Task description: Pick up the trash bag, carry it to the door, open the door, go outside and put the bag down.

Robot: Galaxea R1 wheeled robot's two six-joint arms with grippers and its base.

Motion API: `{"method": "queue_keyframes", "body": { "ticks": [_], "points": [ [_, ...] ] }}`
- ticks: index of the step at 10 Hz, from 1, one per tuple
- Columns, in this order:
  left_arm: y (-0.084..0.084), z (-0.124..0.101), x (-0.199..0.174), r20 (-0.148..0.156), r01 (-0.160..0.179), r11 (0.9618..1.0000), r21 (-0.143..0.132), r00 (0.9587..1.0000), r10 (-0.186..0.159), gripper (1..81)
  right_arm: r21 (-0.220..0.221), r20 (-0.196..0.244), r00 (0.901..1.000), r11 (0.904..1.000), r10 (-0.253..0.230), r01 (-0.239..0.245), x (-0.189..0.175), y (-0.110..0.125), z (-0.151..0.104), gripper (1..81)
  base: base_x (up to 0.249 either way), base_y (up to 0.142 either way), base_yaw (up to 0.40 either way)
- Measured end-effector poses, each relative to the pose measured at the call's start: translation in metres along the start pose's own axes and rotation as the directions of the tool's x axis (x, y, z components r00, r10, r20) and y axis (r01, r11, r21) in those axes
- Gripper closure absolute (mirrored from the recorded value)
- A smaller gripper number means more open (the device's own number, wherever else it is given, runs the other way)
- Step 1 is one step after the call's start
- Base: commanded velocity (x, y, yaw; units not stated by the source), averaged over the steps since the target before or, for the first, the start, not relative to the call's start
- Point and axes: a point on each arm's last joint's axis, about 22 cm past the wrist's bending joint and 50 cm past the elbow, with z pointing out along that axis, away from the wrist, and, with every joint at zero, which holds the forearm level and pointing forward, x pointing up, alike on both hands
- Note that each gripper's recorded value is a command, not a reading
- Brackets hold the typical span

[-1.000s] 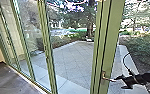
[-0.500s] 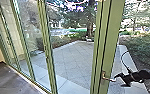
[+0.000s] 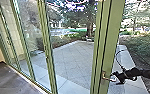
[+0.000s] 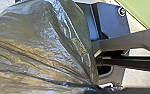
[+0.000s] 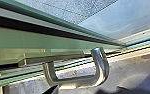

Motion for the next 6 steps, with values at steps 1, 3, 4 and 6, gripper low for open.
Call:
{"method": "queue_keyframes", "body": {
  "ticks": [1, 3, 4, 6],
  "points": [
    [-0.003, 0.000, 0.000, 0.000, 0.002, 1.0000, 0.005, 1.0000, -0.002, 81.1, -0.004, -0.007, 0.9999, 0.9999, 0.011, -0.011, 0.004, -0.002, 0.006, 1.0, 0.000, 0.000, 0.000],
    [-0.002, 0.000, 0.000, 0.001, 0.002, 1.0000, 0.005, 1.0000, -0.002, 81.1, -0.024, -0.008, 0.9993, 0.9991, 0.036, -0.036, 0.006, 0.004, 0.017, 1.0, 0.000, 0.000, 0.000],
    [-0.003, 0.000, 0.000, 0.001, 0.002, 1.0000, 0.005, 1.0000, -0.002, 81.1, -0.033, -0.021, 0.9984, 0.9980, 0.053, -0.054, 0.014, 0.009, 0.019, 1.0, 0.000, 0.000, 0.000],
    [-0.002, 0.000, 0.000, 0.002, 0.003, 1.0000, 0.005, 1.0000, -0.003, 81.1, -0.040, -0.044, 0.9960, 0.9960, 0.078, -0.080, 0.026, 0.014, 0.019, 1.0, 0.000, 0.000, 0.000]
  ]
}}
